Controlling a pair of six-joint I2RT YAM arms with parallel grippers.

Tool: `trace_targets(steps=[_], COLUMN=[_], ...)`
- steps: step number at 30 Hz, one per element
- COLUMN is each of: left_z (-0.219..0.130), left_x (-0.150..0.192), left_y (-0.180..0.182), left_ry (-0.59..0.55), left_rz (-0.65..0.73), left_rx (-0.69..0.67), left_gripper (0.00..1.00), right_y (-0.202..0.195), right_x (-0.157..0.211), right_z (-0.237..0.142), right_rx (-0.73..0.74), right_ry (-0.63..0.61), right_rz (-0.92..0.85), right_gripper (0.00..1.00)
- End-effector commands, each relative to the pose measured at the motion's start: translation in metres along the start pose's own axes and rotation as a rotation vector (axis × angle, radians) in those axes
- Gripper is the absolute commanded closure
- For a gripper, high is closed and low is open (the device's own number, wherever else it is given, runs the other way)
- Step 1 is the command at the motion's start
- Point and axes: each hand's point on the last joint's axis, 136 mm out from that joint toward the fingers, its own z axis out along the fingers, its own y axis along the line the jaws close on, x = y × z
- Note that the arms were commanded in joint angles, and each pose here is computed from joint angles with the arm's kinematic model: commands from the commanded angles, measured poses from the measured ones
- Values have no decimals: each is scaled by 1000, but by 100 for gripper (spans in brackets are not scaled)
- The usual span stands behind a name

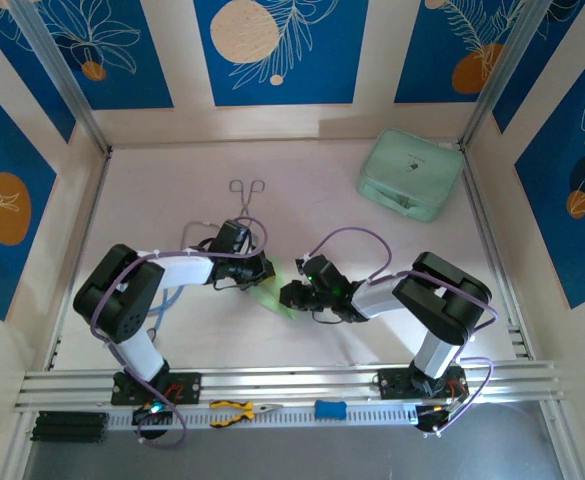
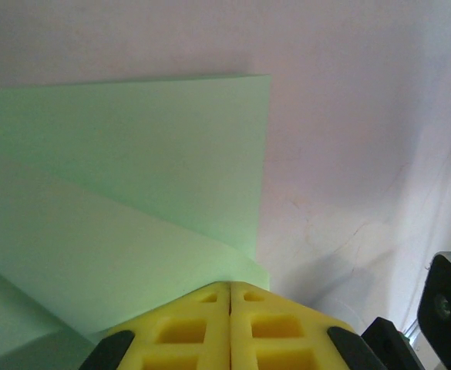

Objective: Fold a paper plane with a square sheet of paper (pick it up from the middle)
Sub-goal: Fourth fold the wing at the center of the table.

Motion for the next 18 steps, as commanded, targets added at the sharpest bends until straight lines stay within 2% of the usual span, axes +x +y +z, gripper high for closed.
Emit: trace_targets(steps=[1,18], left_z=[6,11], left_x=[7,11], left_y=[-1,-8], left_ry=[34,53], left_rz=[13,34], left_rx=[18,53], left_gripper=[91,88], right_y=[-39,-50], right_x=[28,33], right_z=[-2,-1], right_rx=[131,159], right_ry=[83,82], right_rz=[65,123], right_gripper=[92,93])
